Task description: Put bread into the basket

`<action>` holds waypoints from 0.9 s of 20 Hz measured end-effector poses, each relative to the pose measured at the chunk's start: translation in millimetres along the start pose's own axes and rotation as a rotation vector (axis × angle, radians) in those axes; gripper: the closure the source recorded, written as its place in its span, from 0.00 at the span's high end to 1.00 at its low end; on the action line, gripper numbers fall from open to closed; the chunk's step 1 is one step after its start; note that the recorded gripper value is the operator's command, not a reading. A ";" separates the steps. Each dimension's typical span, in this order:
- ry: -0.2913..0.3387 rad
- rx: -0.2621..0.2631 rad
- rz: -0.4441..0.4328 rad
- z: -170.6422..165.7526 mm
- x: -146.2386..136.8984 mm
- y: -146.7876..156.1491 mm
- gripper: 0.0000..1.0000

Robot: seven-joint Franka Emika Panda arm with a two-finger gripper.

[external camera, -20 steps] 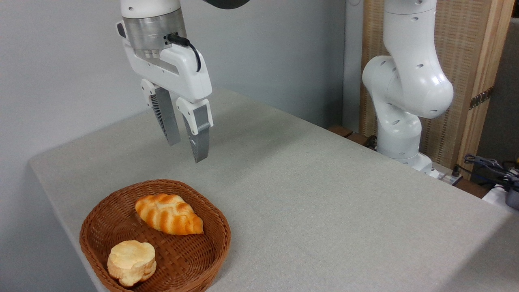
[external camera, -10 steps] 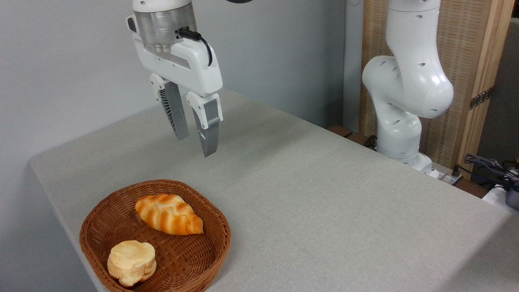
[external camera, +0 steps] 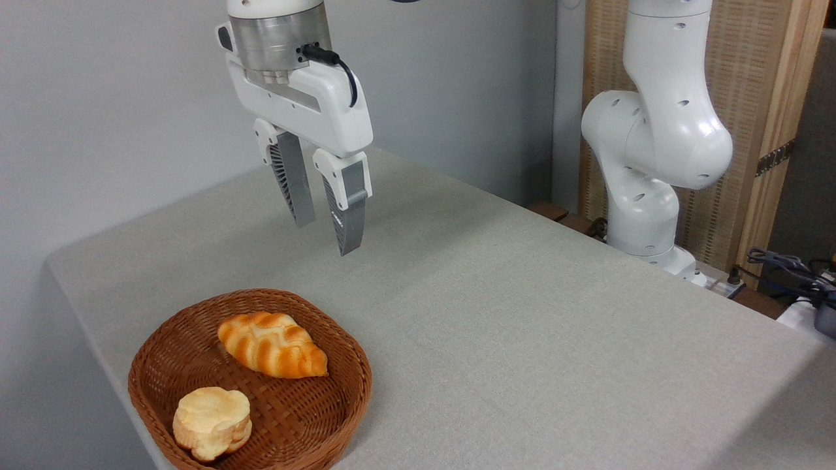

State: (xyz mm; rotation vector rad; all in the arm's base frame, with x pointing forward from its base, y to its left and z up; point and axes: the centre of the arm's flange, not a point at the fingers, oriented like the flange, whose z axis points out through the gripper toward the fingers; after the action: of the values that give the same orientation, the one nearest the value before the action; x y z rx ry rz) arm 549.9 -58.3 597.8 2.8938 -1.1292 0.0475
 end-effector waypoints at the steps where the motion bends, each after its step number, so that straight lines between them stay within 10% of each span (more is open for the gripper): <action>1: 0.001 0.001 0.003 -0.5 -1.0 -1.0 1.00; 18: 0.002 0.002 -0.011 -1.2 -5.5 -9.4 1.00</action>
State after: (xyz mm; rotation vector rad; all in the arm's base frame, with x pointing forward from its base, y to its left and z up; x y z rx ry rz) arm 552.1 -47.6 598.6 2.9012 -1.1130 0.0515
